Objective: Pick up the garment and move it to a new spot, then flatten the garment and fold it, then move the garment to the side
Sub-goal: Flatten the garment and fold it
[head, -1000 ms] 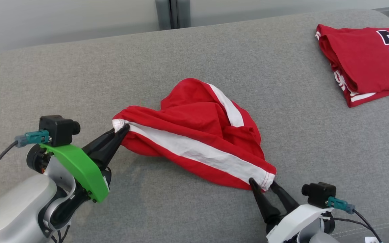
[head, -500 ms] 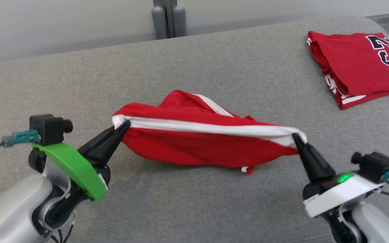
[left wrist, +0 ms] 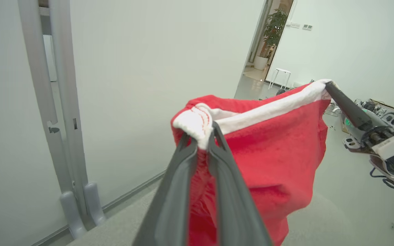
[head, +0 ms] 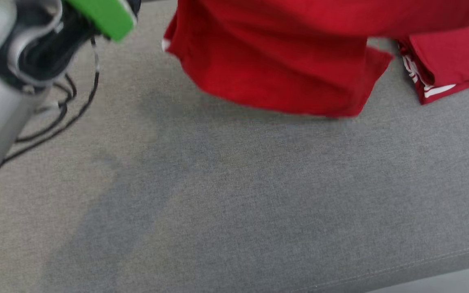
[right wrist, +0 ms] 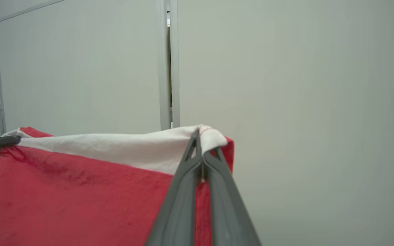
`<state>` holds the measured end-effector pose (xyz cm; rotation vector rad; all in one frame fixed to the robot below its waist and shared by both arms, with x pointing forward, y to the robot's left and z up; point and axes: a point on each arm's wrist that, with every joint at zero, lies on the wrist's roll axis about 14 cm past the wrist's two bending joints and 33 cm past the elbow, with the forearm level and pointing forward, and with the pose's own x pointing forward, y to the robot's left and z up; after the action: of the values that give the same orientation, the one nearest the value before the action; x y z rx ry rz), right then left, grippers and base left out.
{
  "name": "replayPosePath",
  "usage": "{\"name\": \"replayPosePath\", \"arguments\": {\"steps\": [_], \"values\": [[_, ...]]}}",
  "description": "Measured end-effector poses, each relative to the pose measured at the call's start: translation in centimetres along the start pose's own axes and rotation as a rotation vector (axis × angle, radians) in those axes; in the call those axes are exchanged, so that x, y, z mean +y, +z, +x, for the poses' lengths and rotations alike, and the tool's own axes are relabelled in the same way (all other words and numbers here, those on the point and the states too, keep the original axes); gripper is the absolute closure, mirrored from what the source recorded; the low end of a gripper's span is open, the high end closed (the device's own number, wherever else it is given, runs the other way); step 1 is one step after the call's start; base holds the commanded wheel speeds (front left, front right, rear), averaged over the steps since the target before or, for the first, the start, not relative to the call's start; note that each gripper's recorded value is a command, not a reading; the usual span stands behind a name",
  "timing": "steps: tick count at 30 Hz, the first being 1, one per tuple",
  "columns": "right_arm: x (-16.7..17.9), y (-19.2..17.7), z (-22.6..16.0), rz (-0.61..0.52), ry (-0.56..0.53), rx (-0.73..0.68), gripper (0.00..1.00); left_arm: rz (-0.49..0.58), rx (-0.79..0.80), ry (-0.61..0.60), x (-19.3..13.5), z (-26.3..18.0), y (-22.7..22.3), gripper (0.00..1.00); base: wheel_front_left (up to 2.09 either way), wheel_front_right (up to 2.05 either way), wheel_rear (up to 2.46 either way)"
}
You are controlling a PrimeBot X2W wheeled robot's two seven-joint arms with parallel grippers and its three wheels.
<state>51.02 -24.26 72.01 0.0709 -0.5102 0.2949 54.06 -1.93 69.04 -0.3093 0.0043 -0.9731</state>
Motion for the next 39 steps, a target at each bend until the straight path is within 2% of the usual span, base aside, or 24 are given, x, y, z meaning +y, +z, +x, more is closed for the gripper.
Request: {"name": "replayPosePath", "arguments": {"steps": [6,9,13,17,21,23,31,39], "values": [[-2.7,0.8,6.6,-0.129,-0.020,-0.078,1.00,0.183,-0.172,0.030,3.9,5.5,3.2,1.00,0.00,0.00,0.00],[-2.9,0.5,8.5,-0.155,-0.019,-0.121,1.00,0.172,-0.276,0.046,6.0,6.7,3.1,1.00,0.00,0.00,0.00],[-2.6,-3.8,8.4,-0.118,-0.011,-0.072,1.00,0.097,-0.266,0.074,8.7,6.9,-1.8,1.00,0.00,0.00,0.00],[-1.5,-11.0,5.0,-0.049,-0.002,0.084,1.00,-0.043,-0.112,0.095,9.6,4.4,-11.0,1.00,0.00,0.00,0.00],[-0.2,-15.6,-0.1,0.032,-0.019,0.225,1.00,-0.147,-0.002,0.102,8.1,0.7,-16.7,1.00,0.00,0.00,0.00],[0.1,-16.6,-2.9,0.066,-0.047,0.275,1.00,-0.186,0.047,0.102,6.8,-1.3,-18.8,1.00,0.00,0.00,0.00],[2.8,-16.2,-13.7,0.217,-0.165,0.408,1.00,-0.299,0.133,0.197,2.0,-10.3,-23.1,1.00,0.00,0.00,0.00],[6.8,-13.4,-20.7,0.320,-0.165,0.506,1.00,-0.282,0.155,0.294,-2.6,-16.5,-24.1,1.00,0.00,0.00,0.00]]}}
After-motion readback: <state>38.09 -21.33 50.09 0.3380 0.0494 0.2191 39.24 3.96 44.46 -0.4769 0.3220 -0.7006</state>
